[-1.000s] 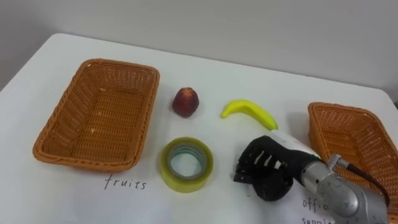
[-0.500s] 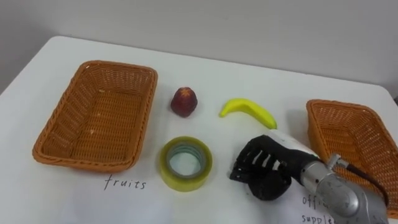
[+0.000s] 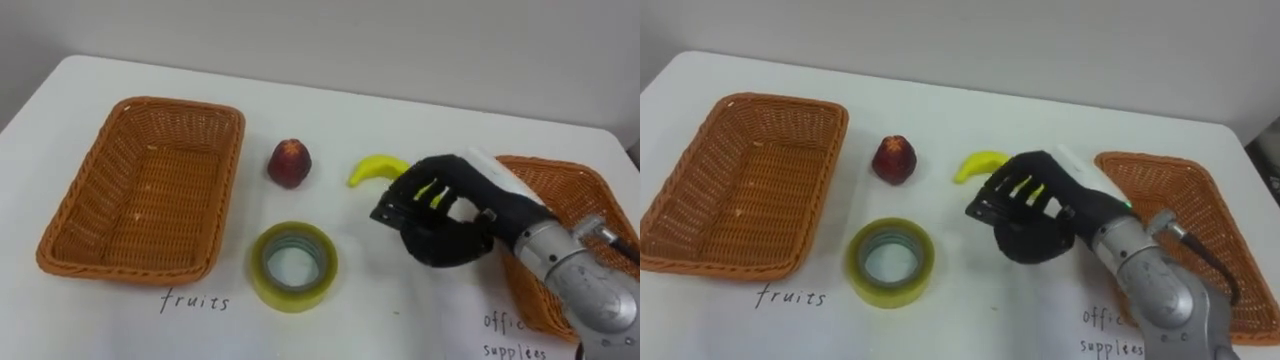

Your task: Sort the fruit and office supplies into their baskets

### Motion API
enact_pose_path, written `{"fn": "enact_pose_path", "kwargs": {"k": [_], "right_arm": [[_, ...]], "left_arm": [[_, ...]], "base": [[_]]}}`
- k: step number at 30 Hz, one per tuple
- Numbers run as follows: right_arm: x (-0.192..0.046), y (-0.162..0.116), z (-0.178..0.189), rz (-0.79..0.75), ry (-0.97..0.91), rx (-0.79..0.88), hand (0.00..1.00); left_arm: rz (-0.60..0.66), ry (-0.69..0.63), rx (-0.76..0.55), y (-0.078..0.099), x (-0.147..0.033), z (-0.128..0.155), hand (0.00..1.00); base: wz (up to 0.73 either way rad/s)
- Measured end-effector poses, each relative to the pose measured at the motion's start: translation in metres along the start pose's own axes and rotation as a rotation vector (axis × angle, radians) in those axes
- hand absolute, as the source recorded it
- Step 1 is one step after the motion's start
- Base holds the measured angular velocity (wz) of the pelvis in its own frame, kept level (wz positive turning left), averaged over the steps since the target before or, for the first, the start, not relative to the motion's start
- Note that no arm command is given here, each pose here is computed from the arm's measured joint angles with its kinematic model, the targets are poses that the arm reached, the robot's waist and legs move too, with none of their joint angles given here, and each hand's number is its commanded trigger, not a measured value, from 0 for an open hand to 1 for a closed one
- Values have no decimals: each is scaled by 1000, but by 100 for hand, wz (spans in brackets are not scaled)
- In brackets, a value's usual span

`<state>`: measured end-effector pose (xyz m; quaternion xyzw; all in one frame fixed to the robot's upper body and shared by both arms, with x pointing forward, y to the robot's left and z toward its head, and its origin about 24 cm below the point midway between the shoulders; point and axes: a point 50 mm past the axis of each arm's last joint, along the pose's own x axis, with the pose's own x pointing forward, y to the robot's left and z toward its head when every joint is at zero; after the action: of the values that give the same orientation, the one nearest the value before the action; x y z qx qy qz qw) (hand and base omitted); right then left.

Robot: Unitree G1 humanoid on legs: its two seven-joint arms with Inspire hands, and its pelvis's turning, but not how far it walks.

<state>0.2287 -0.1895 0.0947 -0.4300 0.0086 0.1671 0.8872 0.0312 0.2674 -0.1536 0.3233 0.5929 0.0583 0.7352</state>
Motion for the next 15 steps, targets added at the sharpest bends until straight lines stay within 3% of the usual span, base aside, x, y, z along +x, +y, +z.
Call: {"fn": "enact_pose_path", "kwargs": {"k": [15], "right_arm": [[-10,-27,-3,-180,2,-25,100]], "left_arm": [[2,6,-51,3,1,1,0]], "base": [[-1]]}}
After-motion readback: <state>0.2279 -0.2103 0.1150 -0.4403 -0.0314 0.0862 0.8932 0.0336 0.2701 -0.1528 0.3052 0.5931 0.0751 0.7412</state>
